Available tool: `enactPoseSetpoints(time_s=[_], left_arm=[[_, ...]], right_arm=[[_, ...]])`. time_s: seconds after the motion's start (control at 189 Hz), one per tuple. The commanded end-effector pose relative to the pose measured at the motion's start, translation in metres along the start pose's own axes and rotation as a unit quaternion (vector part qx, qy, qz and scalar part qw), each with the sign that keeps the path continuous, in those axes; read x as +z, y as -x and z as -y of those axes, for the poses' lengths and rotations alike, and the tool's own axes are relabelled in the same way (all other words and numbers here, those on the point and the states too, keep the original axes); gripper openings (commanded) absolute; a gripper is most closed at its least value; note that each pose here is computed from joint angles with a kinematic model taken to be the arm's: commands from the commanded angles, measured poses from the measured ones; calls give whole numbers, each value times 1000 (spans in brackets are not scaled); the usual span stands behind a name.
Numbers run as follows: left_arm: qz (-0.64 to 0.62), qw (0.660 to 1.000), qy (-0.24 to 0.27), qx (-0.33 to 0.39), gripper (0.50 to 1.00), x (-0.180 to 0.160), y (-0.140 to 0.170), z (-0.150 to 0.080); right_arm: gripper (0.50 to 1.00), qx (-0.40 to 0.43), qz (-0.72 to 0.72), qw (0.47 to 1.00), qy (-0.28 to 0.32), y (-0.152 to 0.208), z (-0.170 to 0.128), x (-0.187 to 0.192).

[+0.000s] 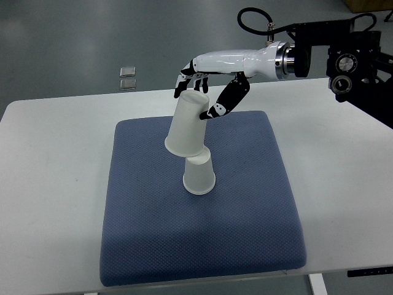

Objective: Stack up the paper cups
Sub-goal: 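Carry the cup over the cup on the pad and lower it, then press the held cup down onto the cup on the pad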

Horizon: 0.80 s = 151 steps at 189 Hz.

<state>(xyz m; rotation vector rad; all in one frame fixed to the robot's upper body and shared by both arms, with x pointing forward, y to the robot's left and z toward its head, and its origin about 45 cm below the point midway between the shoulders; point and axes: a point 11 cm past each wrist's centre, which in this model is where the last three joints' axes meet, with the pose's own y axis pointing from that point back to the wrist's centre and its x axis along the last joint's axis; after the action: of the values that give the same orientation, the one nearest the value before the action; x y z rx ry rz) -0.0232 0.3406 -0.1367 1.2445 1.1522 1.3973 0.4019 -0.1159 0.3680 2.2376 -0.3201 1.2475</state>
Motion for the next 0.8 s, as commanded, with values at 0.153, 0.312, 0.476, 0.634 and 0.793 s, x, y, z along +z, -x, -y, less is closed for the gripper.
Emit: enactPoseSetpoints(time_s=[0.153, 0.312, 0.476, 0.634, 0.793], left_arm=[[0, 1000, 0, 0, 1000, 0, 0, 0], [0, 1000, -1, 0, 1000, -1, 0, 0], [0, 1000, 0, 0, 1000, 0, 0, 0], [0, 1000, 0, 0, 1000, 0, 0, 0], [0, 1000, 0, 0, 1000, 0, 0, 0]], right_arm=[[500, -7, -46, 999, 4, 6, 4, -8], [500, -10, -78, 997, 1, 8, 5, -17], [500, -18, -90, 996, 3, 13, 7, -18], [500, -21, -110, 994, 19, 21, 7, -10], [500, -23, -109, 993, 22, 24, 7, -8]])
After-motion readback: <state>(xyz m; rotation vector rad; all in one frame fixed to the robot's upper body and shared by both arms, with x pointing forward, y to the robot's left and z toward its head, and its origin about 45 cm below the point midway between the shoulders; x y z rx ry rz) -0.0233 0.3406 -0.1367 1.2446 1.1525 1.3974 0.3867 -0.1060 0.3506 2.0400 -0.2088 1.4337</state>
